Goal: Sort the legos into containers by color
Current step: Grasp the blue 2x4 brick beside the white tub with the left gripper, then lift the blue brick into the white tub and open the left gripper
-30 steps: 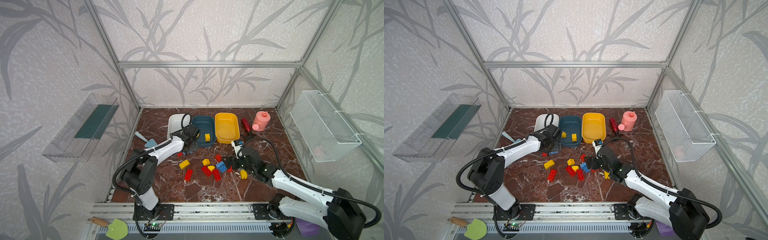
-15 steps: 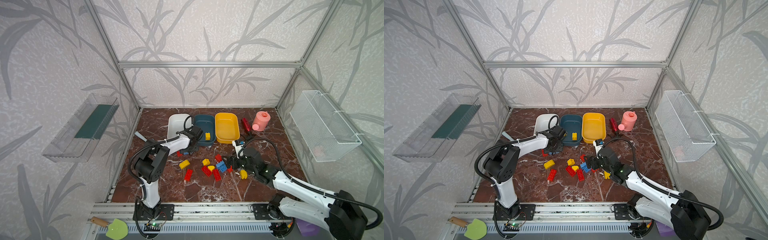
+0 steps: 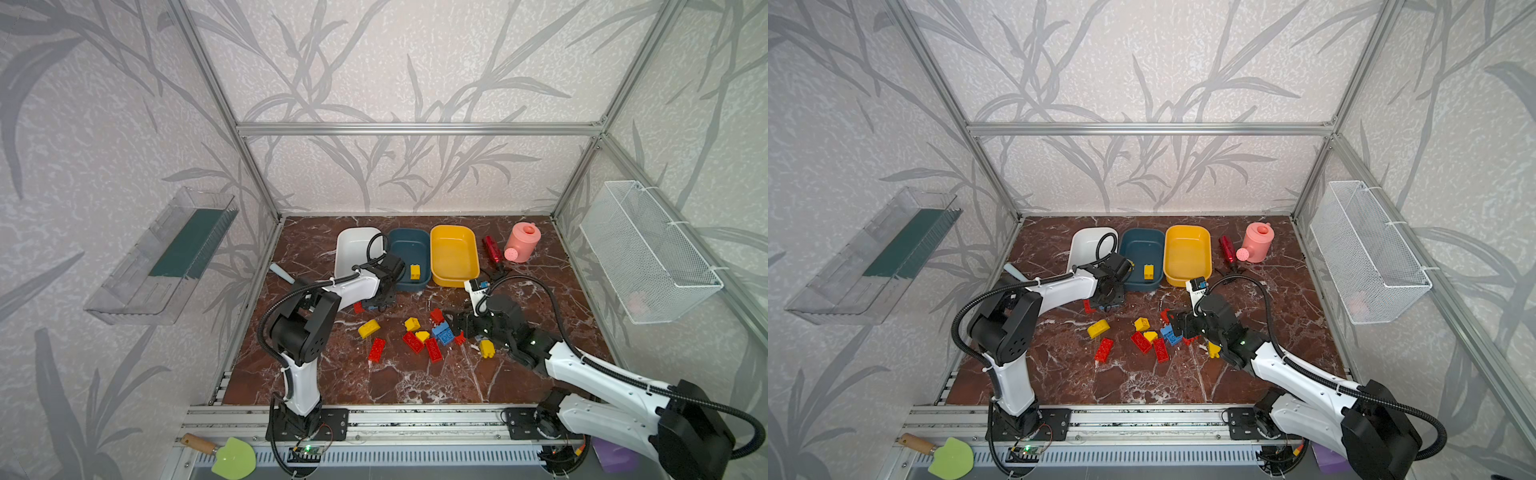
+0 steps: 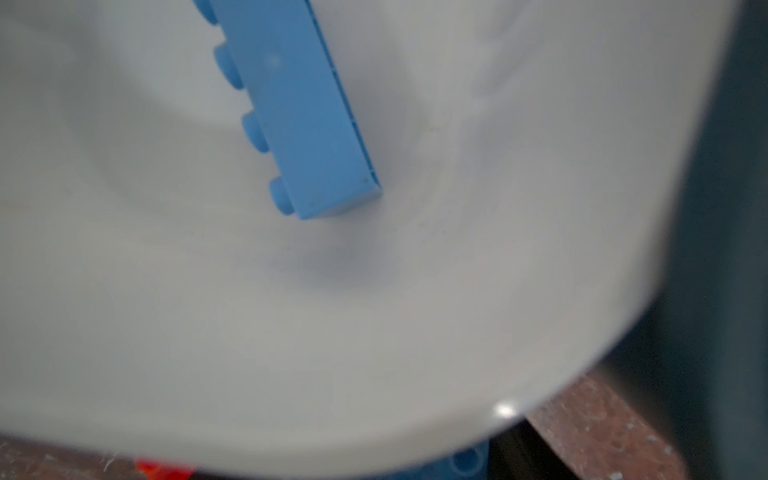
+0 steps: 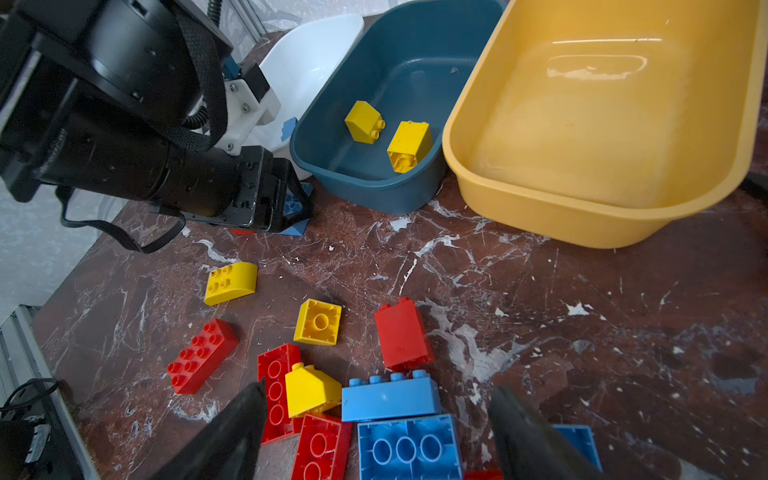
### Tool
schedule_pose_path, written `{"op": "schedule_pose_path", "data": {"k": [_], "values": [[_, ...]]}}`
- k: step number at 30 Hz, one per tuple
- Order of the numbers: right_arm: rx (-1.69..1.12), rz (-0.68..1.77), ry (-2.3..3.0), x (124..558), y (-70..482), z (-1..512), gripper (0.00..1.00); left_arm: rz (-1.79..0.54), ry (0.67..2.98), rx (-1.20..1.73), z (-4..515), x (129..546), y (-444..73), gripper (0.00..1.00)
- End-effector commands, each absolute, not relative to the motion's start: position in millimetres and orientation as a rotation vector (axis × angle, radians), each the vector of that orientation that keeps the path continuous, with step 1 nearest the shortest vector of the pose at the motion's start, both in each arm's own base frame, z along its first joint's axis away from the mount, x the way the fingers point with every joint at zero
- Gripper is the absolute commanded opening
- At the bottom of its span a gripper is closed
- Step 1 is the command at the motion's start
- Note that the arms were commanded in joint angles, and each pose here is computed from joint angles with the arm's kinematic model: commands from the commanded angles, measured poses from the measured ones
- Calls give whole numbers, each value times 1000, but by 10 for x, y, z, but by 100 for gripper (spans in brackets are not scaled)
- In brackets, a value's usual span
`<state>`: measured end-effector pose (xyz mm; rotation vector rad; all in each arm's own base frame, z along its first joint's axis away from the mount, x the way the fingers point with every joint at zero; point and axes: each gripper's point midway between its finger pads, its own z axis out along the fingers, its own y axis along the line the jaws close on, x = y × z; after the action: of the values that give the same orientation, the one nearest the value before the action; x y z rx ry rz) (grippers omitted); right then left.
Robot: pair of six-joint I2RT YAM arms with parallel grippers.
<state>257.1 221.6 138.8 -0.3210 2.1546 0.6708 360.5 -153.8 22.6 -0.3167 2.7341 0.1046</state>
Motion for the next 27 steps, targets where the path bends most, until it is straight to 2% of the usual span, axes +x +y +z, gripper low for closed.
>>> {"op": "schedule_pose_path", "data": {"k": [1, 9, 15, 21, 27], "values": [[-326, 672, 2148, 2564, 2230, 1375, 84, 84, 2700, -343, 425, 3552, -1499, 55], [-338, 670, 2139, 2540, 2236, 1408, 84, -46, 2597, -312, 1156, 3506, -1506, 54], [-346, 682, 2135, 2527, 2257, 1433, 84, 2, 2514, -279, 1724, 3624, -1325, 55], [-348, 671, 2136, 2530, 2247, 1433, 84, -26, 2513, -345, 1843, 3930, -1103, 54], [-353, 679, 2141, 2528, 2267, 1423, 84, -54, 2572, -417, 1608, 4285, -985, 54]]}}
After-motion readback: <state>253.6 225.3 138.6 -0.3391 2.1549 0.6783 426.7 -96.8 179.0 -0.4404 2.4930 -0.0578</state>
